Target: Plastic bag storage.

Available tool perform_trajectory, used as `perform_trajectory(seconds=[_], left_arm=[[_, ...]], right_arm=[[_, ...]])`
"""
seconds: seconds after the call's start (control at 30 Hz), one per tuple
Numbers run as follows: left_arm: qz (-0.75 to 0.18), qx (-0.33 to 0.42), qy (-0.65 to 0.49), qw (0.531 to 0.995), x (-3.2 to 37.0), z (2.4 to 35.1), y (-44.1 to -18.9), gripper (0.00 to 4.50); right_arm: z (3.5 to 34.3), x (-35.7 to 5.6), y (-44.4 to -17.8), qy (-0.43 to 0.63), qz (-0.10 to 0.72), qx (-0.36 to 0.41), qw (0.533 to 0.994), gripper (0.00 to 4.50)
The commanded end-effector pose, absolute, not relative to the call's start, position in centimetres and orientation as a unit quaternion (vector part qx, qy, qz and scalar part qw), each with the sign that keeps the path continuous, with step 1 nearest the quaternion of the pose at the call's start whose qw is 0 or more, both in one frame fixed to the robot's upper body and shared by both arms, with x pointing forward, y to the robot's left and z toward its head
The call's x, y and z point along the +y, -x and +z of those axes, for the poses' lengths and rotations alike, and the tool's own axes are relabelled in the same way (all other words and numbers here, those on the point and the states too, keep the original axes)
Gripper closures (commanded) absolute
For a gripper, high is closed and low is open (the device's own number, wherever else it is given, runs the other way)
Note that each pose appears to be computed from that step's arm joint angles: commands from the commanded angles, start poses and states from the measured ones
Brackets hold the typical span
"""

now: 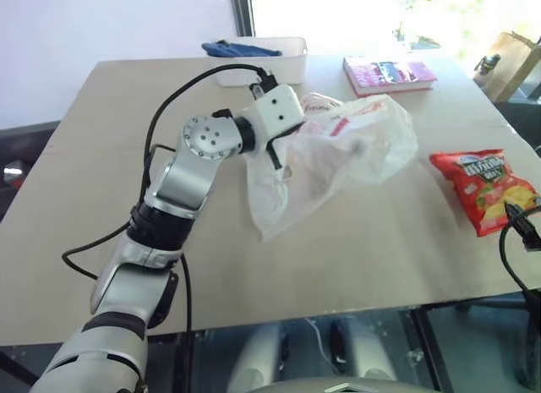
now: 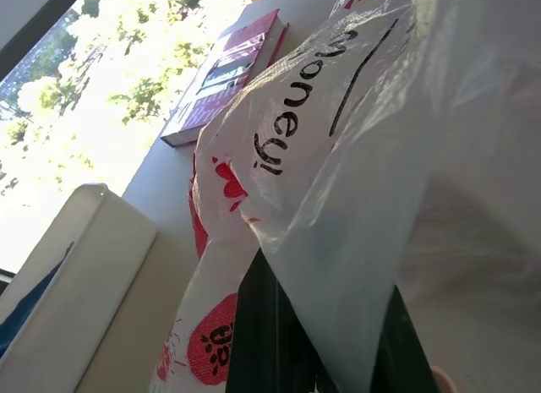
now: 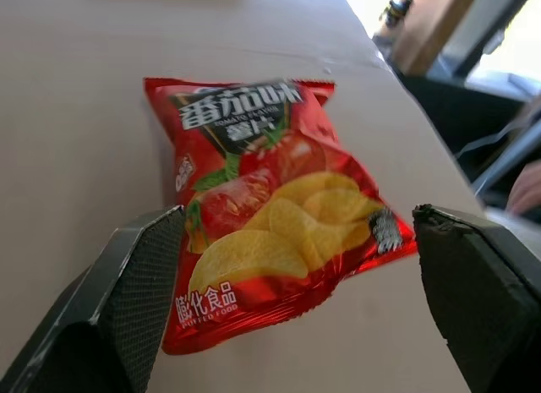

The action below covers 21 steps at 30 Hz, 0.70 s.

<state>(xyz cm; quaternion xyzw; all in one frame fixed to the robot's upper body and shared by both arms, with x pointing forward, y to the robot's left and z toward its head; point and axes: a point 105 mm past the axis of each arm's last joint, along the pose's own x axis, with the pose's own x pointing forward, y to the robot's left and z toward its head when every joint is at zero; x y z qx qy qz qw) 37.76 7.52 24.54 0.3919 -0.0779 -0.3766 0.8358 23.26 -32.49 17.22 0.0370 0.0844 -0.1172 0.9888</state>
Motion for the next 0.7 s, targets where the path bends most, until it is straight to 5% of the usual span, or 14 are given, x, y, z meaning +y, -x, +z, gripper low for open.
perform_trajectory(seconds=[0.03, 0.7], left_arm=[[-0.356, -0.101, -0.387, 0.844, 7.9, 26.0, -37.2, 4.50], [-0.334, -0.084, -0.360, 0.867, 9.0, 25.8, -35.7, 4.50]], right_arm=[[17.4, -33.3, -22.6, -0.147, -0.147, 0.055, 0.977, 0.15], [12.3, -34.3, -26.9, -0.352, -0.143, 0.072, 0.922, 0.15]])
